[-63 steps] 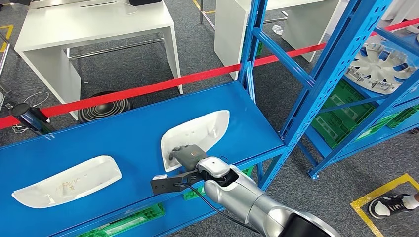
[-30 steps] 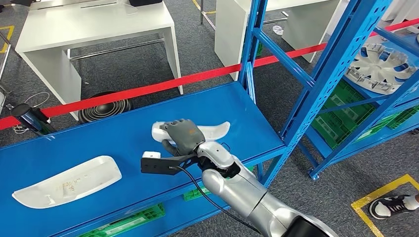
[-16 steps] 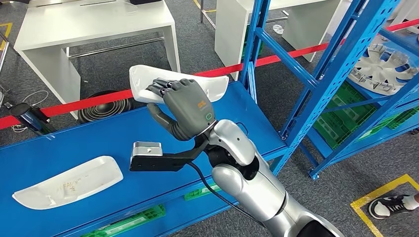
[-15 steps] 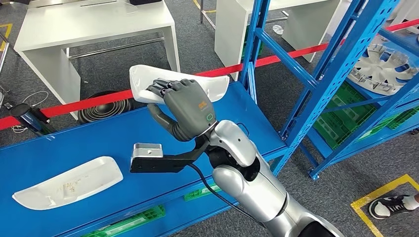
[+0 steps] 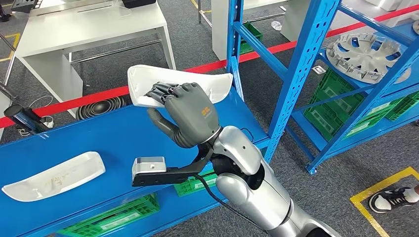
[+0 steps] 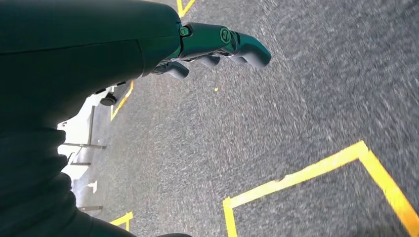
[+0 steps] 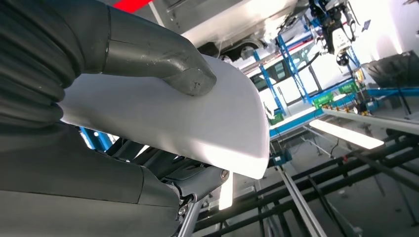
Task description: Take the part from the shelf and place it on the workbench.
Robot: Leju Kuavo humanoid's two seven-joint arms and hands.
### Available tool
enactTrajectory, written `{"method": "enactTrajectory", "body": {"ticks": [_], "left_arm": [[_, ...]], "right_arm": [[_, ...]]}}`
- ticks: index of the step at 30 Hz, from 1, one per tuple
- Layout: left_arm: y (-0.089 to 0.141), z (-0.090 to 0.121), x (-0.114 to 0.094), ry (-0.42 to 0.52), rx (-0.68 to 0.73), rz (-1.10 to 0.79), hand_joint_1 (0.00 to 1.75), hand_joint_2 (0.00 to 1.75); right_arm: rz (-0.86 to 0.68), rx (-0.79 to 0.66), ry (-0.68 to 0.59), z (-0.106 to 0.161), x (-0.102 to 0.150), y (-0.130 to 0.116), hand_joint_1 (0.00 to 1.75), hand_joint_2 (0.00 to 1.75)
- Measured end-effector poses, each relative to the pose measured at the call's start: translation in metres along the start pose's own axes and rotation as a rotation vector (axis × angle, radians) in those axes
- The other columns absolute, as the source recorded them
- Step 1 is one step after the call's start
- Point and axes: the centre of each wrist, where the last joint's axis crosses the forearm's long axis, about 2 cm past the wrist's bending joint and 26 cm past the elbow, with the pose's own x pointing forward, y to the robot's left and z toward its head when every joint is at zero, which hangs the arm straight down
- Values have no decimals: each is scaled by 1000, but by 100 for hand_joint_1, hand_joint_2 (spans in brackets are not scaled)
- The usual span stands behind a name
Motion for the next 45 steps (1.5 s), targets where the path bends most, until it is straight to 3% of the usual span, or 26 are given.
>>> {"method": "enactTrajectory", "body": {"ticks": [9,19,38,45], "left_arm": [[5,0,2,-26,14,-1,0,175],[7,-1,-8,5,24,56,0,175],[-11,1,-2,5,-17,-37,0,175],[-10,-1,-11,-1,3,46,0,175]], "right_arm": [[-22,-3,-27,3,4,3,175,175],[-40,-3,-33,-2,0,-1,175,175],[-24,63,37,7,-8,4,175,175],[-22,91,37,14,-10,8,175,175]]}}
